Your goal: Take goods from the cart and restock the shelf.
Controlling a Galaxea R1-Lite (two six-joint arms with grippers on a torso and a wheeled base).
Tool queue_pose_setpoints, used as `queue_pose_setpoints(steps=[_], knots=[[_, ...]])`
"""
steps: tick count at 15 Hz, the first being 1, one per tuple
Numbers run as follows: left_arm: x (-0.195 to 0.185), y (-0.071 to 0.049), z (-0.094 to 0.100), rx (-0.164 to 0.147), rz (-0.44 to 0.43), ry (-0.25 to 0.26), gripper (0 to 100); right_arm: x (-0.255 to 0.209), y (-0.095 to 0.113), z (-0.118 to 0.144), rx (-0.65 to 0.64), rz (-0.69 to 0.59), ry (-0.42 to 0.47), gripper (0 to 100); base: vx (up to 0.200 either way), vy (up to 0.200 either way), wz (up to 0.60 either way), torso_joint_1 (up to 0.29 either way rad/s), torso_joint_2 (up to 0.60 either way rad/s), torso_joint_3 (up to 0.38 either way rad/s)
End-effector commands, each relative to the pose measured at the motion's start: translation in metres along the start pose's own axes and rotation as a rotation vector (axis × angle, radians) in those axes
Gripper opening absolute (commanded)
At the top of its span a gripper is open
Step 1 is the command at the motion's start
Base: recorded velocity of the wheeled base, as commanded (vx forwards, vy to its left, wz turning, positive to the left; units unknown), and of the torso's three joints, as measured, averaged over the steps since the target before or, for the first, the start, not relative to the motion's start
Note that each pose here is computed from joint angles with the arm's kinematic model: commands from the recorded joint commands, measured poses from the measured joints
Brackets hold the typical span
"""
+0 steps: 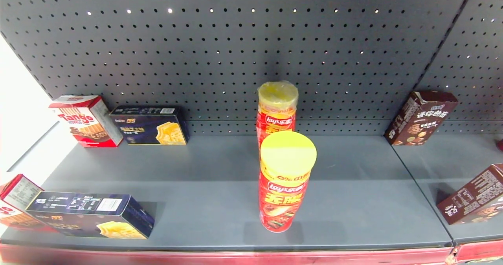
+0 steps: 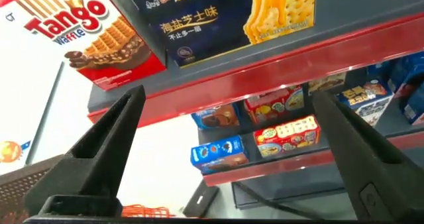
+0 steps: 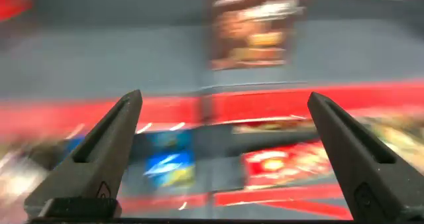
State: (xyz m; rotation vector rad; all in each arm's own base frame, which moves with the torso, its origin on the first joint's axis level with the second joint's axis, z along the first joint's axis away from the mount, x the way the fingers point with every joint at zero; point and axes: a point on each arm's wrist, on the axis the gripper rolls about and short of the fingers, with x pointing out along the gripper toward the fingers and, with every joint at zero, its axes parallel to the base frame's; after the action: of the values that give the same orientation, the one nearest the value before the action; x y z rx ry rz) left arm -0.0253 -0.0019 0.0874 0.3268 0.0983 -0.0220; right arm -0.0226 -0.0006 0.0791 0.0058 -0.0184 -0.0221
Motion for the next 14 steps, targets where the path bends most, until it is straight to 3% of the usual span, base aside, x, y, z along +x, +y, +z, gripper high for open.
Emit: queue_pose_setpoints(steps=[1,4,6,9,10,11,13,14], knots=[[0.0002,0.0002,0.0001,-0.001,-0.009,0.000,100,-0.0003,0.0013,-0.0038,-0.036,0.061,0.028,100,0.000,0.000,0.00,0.144,-0.36,-0.212],[-0.0031,0.0004,-0.0015,-0.006,-0.019,-0.046,100,-0.0004,0.0013,-0.0038,-0.010,0.056,0.028,100,0.000,0.000,0.00,0.103,-0.26,-0.128],[-0.0038,0.0003,-0.0018,-0.040,-0.016,-0.052,100,-0.0004,0.0013,-0.0037,-0.012,0.057,0.026,100,0.000,0.000,0.00,0.000,0.00,0.000],[-0.0035,-0.0003,-0.0024,-0.121,-0.037,-0.053,100,-0.0004,0.0013,-0.0037,-0.012,0.056,0.026,100,0.000,0.000,0.00,0.000,0.00,0.000],[-0.0033,-0.0021,-0.0025,-0.206,-0.110,-0.066,100,-0.0004,0.0013,-0.0037,-0.012,0.056,0.026,100,0.000,0.000,0.00,0.000,0.00,0.000],[-0.0034,-0.0032,-0.0026,-0.243,-0.159,-0.074,100,-0.0004,0.0013,-0.0037,-0.012,0.056,0.026,100,0.000,0.000,0.00,0.000,0.00,0.000],[-0.0039,-0.0045,-0.0016,-0.300,-0.233,-0.085,100,-0.0004,0.0013,-0.0038,-0.012,0.056,0.027,100,0.000,0.000,0.00,0.000,0.00,0.000],[-0.0037,-0.0045,-0.0015,-0.302,-0.224,-0.086,100,-0.0004,0.0013,-0.0037,-0.012,0.056,0.026,100,0.000,0.000,0.00,0.000,0.00,0.000]])
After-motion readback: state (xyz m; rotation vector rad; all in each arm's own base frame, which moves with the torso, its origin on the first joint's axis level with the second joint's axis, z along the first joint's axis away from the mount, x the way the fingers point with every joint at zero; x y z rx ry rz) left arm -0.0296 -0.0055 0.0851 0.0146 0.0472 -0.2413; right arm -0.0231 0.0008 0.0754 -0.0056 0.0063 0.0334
